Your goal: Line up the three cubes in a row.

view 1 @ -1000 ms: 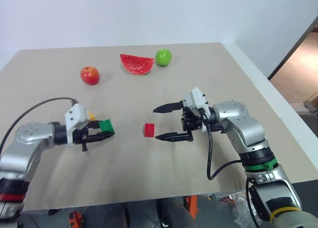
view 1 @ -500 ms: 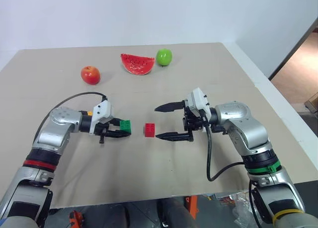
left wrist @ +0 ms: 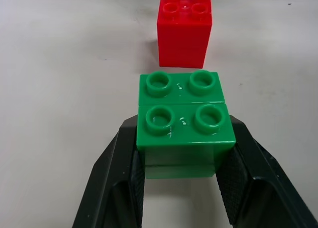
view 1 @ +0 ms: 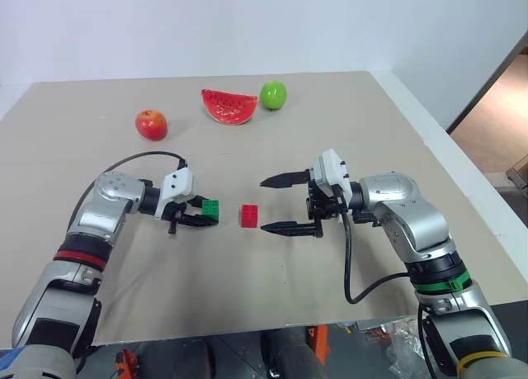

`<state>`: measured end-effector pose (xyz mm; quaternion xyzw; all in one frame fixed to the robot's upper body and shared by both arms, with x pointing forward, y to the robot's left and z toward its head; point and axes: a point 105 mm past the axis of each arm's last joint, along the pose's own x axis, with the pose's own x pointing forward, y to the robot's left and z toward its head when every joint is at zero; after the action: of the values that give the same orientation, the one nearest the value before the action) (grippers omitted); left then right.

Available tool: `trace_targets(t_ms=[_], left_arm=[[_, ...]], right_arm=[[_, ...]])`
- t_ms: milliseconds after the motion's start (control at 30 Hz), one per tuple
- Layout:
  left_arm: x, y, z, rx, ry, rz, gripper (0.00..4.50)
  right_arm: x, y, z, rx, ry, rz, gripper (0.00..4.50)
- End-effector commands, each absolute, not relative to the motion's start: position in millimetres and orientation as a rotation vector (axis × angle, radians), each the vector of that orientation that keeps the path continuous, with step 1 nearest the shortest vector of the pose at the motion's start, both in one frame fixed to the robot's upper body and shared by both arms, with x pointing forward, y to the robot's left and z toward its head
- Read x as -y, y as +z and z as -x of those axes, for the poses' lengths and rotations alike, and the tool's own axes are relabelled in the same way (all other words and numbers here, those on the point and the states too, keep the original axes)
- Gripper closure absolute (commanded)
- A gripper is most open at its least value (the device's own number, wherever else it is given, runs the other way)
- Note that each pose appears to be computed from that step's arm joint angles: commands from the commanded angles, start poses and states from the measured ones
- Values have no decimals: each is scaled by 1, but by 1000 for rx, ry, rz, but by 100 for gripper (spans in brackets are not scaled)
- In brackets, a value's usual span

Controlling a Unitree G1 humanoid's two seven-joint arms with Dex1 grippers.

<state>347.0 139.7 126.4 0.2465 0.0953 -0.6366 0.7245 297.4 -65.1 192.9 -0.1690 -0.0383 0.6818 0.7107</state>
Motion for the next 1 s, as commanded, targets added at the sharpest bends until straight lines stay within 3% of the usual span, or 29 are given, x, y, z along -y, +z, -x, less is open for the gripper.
trace_targets(t_ms=[33, 1000], left_arm=[[-138, 135, -350, -187, -1419, -585, 315], [-141, 122, -346, -246, -1440, -599, 315]], right_arm=[[68, 205, -293, 143, 1502, 395, 0], [70, 195, -304, 99, 1436, 355, 0]])
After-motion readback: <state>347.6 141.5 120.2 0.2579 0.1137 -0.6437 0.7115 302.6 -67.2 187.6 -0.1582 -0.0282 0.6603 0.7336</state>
